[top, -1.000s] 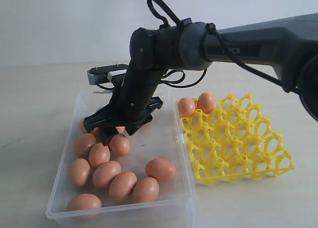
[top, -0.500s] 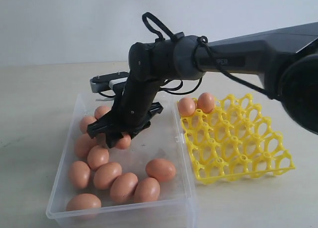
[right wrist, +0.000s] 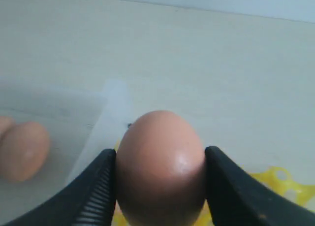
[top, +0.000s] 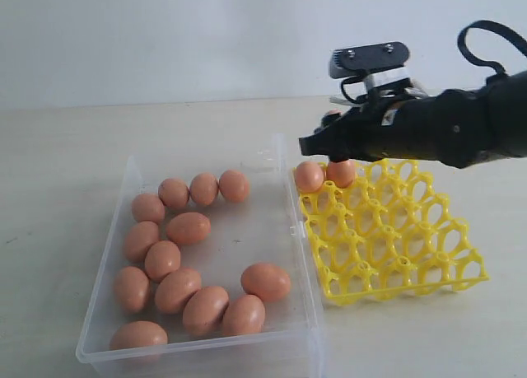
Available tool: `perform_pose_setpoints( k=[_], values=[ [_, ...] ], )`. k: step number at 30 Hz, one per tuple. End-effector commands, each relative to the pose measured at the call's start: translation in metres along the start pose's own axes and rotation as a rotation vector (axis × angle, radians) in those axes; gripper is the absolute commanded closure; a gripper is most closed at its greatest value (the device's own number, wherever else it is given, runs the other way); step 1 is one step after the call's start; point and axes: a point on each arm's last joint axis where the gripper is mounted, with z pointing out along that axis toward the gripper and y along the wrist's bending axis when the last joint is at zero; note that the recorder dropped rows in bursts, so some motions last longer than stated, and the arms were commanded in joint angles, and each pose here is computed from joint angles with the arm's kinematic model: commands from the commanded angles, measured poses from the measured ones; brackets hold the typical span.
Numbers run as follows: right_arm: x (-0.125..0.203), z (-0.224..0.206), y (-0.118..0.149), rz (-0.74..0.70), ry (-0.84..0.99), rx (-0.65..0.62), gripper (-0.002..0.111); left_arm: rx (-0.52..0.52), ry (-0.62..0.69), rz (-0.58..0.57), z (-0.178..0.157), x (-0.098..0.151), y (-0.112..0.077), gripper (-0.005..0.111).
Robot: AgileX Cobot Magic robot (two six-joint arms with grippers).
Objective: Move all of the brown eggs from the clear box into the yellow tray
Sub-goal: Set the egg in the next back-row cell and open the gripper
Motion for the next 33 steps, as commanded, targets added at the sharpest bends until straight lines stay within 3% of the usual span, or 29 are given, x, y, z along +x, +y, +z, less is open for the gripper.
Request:
perform_pose_setpoints(
  k=[1, 9, 19, 22, 28, 33],
  values=[
    [0.009, -0.001, -0.031, 0.024, -0.05, 0.073, 0.108, 0.01, -0.022, -0.003, -0.001, -0.003, -0.001, 0.107],
    [0.026, 0.015, -0.06, 0.073, -0.013, 0.14, 0.108, 0.01, -0.022, -0.003, -0.001, -0.003, -0.001, 0.107],
    [0.047, 0.035, -0.062, 0.071, 0.021, 0.146, 0.108, 0.01, -0.022, -0.003, -0.001, -0.003, -0.001, 0.107],
    [0.048, 0.035, -0.062, 0.068, 0.021, 0.145, 0.097, 0.01, -0.022, -0.003, -0.001, -0.003, -0.001, 0.107],
    [0.048, 0.035, -0.062, 0.068, 0.021, 0.145, 0.054, 0.01, -0.022, -0.003, -0.001, -0.003, -0.001, 0.107],
    [0.042, 0.031, -0.061, 0.051, 0.005, 0.139, 0.049, 0.01, -0.022, -0.003, -0.001, -0.003, -0.001, 0.107]
  ],
)
